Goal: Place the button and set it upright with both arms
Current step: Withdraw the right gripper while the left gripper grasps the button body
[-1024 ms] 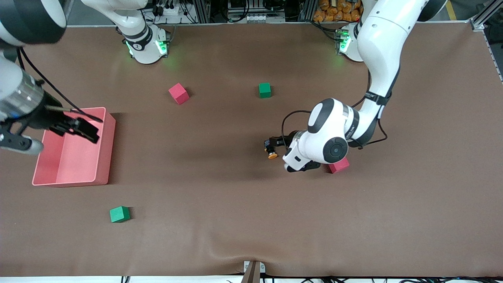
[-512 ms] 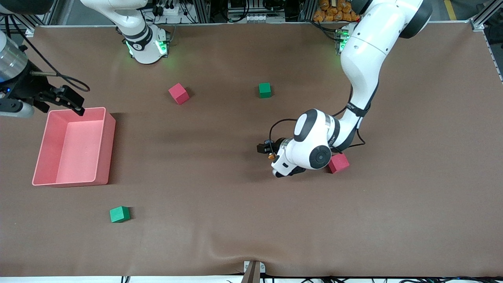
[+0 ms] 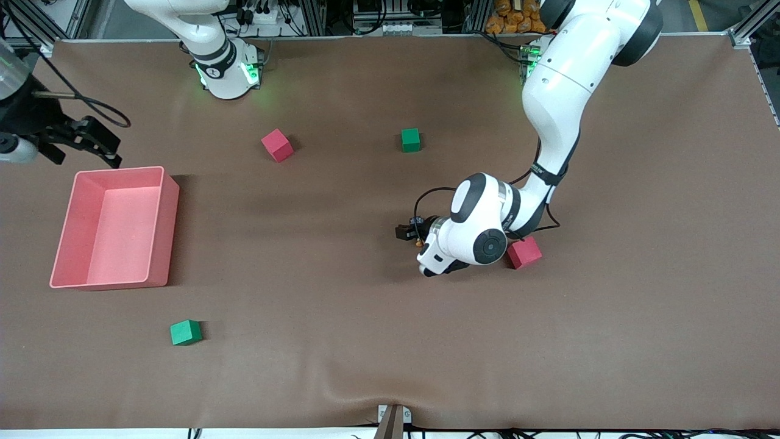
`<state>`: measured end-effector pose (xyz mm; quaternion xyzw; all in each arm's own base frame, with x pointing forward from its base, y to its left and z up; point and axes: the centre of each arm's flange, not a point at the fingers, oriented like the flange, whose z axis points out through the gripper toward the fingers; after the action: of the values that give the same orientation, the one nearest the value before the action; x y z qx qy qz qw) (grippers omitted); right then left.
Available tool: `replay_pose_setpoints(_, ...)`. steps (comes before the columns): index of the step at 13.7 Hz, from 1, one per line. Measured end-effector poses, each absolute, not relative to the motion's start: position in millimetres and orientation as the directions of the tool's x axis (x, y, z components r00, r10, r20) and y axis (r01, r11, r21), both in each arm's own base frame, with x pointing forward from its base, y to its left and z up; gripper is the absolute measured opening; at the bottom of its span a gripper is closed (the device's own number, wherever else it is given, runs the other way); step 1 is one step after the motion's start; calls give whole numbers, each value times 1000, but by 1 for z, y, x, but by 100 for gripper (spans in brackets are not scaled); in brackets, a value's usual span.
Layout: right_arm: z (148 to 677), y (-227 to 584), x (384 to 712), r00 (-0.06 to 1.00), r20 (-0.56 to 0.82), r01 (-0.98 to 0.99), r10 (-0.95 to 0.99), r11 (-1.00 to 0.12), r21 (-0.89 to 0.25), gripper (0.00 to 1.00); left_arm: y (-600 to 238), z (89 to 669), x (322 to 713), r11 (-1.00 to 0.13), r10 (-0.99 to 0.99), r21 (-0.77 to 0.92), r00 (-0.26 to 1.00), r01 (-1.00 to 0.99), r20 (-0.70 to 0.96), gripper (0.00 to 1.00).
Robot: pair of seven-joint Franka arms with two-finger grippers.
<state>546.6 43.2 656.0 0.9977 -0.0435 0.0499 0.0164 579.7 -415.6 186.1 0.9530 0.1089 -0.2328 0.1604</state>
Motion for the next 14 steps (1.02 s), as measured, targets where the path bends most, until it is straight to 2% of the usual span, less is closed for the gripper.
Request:
replay_pose_setpoints(1,656,42,552,991,99,-90,-87,-996,27,100,-417,183,578,-925,140,248,864,289,-483,93)
replay_pose_setpoints(2,655,41,556,991,96,-91,-89,-995,27,100,-418,180,577,-925,143,244,862,291,-486,93)
replay_pose_setpoints(3,654,39,559,991,94,-95,-92,-995,26,100,-419,178,576,-925,146,241,861,293,-487,87)
replay_pose_setpoints(5,655,34,560,991,95,-95,-92,-995,27,100,-421,177,575,-925,157,233,857,302,-490,83)
replay_pose_setpoints(14,657,33,558,997,80,-27,-24,-999,33,100,-428,171,568,-935,162,201,859,290,-485,75)
